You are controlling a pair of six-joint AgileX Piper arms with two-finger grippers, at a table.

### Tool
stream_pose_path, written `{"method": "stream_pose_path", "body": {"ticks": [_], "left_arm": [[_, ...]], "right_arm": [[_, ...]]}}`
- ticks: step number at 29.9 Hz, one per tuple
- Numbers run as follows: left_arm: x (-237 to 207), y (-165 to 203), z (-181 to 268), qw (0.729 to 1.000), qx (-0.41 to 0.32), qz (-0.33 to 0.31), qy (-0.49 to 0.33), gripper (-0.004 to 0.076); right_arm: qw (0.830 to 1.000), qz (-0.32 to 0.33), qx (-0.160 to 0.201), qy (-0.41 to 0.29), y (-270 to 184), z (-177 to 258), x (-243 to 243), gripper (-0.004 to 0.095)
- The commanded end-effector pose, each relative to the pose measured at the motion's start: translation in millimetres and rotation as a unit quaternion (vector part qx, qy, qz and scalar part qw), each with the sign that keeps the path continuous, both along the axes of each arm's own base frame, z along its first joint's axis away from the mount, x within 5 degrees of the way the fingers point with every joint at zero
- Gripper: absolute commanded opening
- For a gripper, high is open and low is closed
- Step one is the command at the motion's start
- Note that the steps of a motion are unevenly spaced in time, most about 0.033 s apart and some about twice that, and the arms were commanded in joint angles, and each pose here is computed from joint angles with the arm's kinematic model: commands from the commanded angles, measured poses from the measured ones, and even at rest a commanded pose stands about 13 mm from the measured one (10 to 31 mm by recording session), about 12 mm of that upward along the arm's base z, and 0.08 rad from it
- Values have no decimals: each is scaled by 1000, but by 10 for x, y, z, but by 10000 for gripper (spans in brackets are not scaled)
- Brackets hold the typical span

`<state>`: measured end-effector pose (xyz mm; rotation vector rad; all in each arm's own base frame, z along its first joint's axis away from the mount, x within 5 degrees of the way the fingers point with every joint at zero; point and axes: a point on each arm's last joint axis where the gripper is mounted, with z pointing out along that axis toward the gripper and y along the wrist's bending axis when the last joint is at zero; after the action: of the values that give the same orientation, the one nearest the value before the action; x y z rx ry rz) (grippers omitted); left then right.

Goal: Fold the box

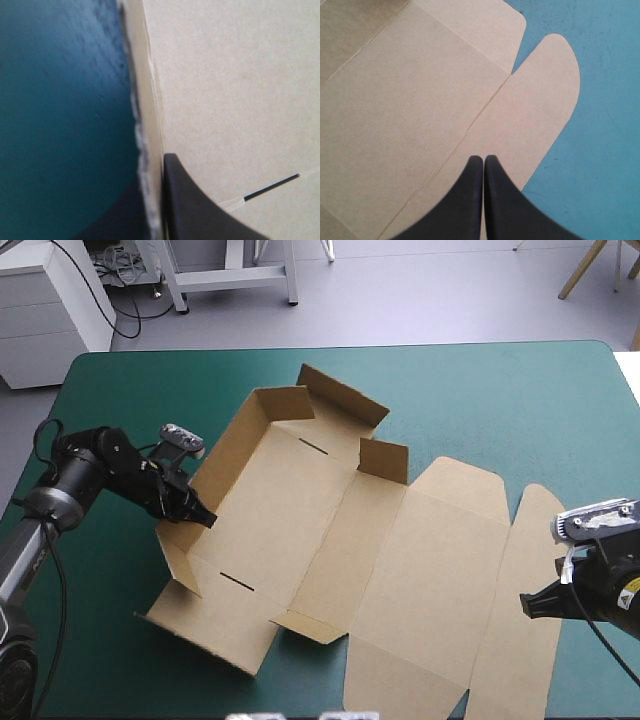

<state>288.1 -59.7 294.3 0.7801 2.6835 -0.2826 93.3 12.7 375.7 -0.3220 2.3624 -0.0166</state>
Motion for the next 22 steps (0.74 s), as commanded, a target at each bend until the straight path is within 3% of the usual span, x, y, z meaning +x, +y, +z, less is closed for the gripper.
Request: {"method": "stream_pose_path", "body": {"ticks": [1,7,11,16,22], "left_arm": [[14,-235,461,994,34,-42,-99,-10],[11,-637,817,956,117,-131,-234,-10],[-13,-935,931,907,161,-194,-337,-10],[-21,-1225,954,852,204,-256,-409,-10],[-46,-1465,909,789,201,-325,-481,-10]], "right_arm": [[999,0,2,-41,-2,105,30,-14],[999,0,2,-46,-2,113,37,-14],[999,0,3,-53,0,122,45,-14],[999,-1,5,-54,0,124,46,-14],[999,-1,5,-54,0,124,46,-14]]}}
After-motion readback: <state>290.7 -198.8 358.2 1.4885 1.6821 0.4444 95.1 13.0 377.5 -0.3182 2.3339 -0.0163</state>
